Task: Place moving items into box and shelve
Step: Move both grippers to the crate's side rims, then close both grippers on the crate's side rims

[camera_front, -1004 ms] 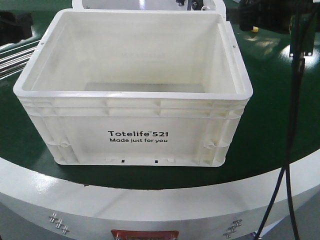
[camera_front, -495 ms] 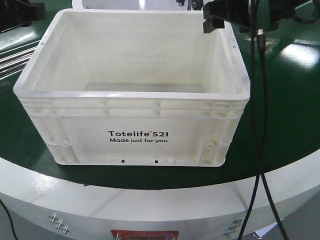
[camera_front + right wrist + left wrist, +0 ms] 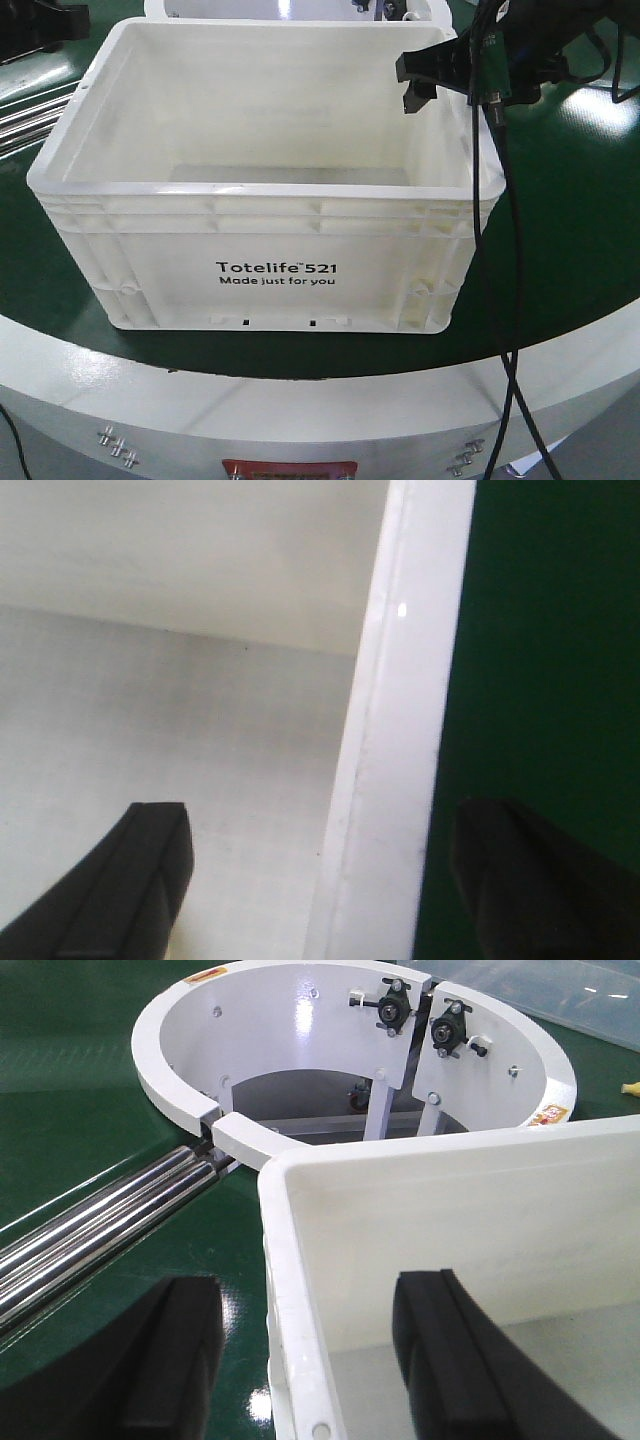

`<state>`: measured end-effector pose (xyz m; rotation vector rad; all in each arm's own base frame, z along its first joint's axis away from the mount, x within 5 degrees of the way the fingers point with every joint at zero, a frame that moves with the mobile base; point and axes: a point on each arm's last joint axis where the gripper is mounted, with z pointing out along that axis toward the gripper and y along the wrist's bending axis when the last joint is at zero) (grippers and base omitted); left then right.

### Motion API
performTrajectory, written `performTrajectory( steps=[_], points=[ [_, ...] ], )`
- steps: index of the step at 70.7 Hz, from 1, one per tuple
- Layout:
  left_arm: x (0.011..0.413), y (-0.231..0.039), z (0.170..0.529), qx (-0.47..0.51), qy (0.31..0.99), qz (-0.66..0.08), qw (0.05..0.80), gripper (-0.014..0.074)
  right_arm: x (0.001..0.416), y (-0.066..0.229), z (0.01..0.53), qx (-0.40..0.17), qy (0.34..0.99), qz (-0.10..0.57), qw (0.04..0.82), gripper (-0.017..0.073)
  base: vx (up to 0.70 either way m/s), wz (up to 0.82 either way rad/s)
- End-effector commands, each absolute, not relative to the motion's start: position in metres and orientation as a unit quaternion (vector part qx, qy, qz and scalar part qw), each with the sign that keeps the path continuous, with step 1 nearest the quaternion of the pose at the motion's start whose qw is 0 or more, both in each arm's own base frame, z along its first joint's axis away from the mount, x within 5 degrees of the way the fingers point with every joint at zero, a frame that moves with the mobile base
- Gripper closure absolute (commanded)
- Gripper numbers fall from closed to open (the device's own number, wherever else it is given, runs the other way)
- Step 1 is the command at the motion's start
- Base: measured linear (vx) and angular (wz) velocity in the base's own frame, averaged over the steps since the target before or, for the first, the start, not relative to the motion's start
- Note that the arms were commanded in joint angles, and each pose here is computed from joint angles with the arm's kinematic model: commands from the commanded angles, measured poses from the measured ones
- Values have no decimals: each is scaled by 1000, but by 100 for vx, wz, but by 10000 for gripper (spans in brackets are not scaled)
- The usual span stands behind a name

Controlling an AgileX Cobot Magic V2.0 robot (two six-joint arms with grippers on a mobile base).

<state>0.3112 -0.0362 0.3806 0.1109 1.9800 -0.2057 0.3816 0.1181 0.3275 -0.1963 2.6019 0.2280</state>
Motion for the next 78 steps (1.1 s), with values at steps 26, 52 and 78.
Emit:
performTrajectory(
  steps=[26,52,78],
  points=[
    [306,-35,408,32,796,-90,597,111,379,115,350,-68,949,89,294,282,0,0],
    [305,-35,406,35,803,-92,588,111,379,115,350,-73,949,87,295,574,0,0],
    [318,-39,388,36,827,-100,553,111,379,115,350,-81,948,88,295,573,0,0]
  ],
)
